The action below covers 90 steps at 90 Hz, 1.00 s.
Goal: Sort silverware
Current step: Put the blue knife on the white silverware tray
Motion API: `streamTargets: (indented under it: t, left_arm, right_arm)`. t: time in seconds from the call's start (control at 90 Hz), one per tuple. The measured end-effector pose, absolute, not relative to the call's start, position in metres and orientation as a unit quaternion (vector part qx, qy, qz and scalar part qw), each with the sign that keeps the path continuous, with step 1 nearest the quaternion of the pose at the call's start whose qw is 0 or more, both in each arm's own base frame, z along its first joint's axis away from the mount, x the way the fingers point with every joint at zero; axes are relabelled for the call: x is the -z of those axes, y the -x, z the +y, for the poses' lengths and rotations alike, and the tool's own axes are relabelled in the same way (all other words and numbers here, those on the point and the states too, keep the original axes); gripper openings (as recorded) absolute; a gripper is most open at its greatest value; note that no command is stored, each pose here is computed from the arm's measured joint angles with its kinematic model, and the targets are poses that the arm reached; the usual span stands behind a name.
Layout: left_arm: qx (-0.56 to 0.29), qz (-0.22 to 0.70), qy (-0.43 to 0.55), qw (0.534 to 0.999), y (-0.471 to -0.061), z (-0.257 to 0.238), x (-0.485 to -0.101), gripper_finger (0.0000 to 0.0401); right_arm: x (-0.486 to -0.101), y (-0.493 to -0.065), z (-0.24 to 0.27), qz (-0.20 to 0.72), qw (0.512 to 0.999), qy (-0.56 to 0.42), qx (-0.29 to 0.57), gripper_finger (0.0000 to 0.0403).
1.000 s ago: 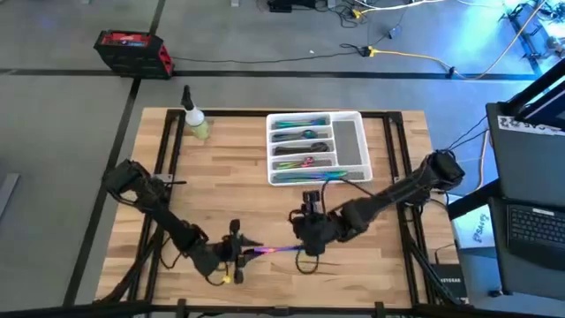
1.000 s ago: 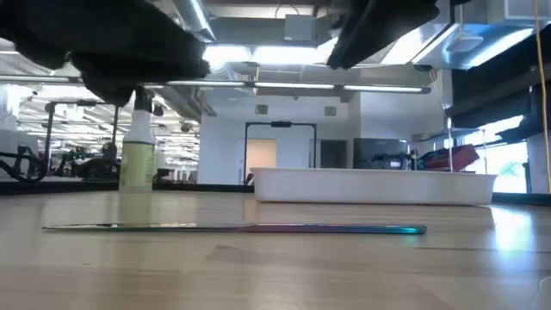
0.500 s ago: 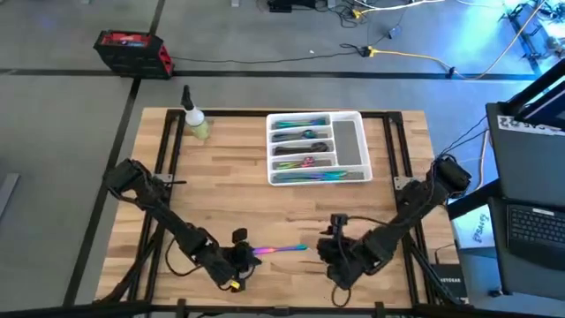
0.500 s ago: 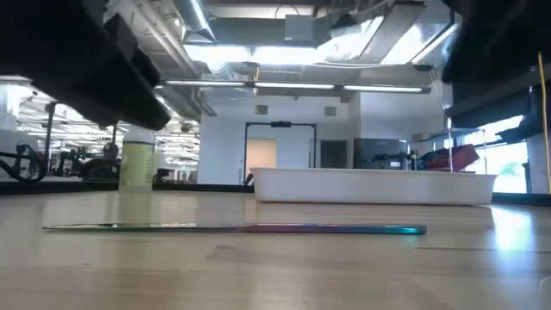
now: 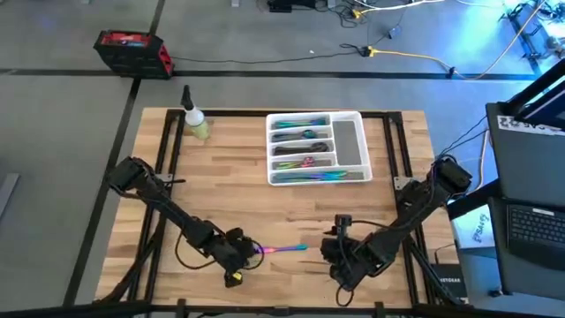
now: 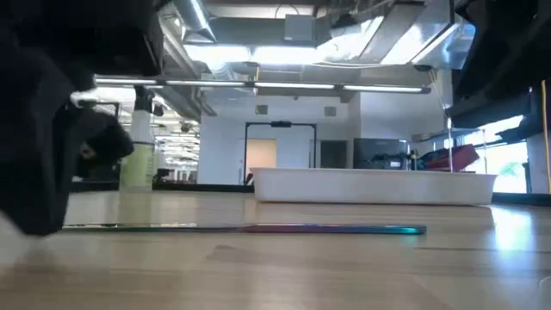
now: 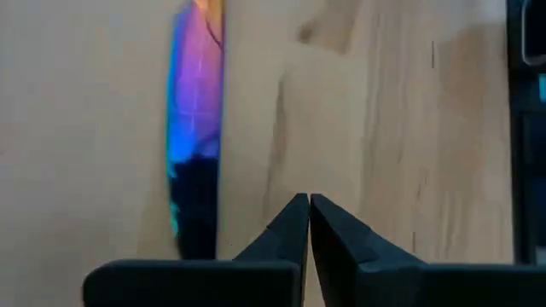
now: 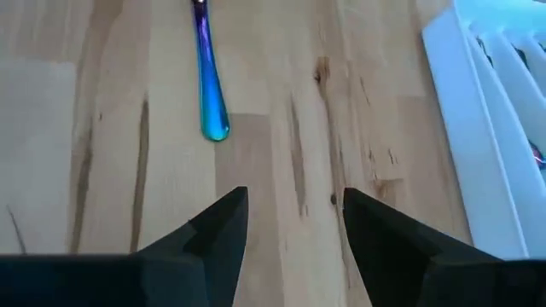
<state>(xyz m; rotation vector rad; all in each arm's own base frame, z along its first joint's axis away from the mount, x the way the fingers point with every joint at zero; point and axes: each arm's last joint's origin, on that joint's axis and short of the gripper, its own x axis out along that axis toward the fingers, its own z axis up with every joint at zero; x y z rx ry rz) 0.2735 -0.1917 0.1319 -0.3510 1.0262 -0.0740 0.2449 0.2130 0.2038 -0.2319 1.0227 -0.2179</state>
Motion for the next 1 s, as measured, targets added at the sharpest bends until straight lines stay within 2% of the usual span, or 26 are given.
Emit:
streamTargets:
  t: [0.144,0.278,0.344,0.456,0.533,0.7,0.867,1.0]
  left_arm:
    - [0.018,0.499,0.156,0.852,-0.275,-0.184,-0.13,0.0]
    - [-0.031,0.474,0.12,0.872,-0.28,-0.173,-0.13,0.0]
    - [-0.096,0.456,0.085,0.881,-0.283,-0.165,-0.132,0.0]
    - [-0.276,0.423,0.073,0.86,-0.282,-0.152,-0.148,0.0]
    - [-0.337,0.397,0.062,0.852,-0.28,-0.151,-0.163,0.0]
    - [-0.316,0.374,0.002,0.872,-0.285,-0.167,-0.186,0.0]
    - [-0.297,0.356,0.025,0.886,-0.288,-0.177,-0.192,0.0]
    - [-0.271,0.359,0.049,0.892,-0.286,-0.185,-0.188,0.0]
  right_arm:
    - [-0.204,-0.244,0.212,0.484,0.859,0.122,0.111,0.0177]
    - [-0.204,-0.244,0.211,0.485,0.857,0.128,0.115,0.0177]
    - [-0.204,-0.243,0.211,0.486,0.856,0.129,0.115,0.0177]
    - [-0.204,-0.243,0.211,0.487,0.856,0.128,0.115,0.0177]
    - [-0.204,-0.243,0.211,0.488,0.856,0.126,0.116,0.0177]
    - [-0.204,-0.243,0.211,0.489,0.856,0.126,0.115,0.0177]
    - [-0.204,-0.245,0.212,0.482,0.86,0.131,0.104,0.0177]
    - [-0.195,-0.259,0.218,0.448,0.884,0.13,0.024,0.0177]
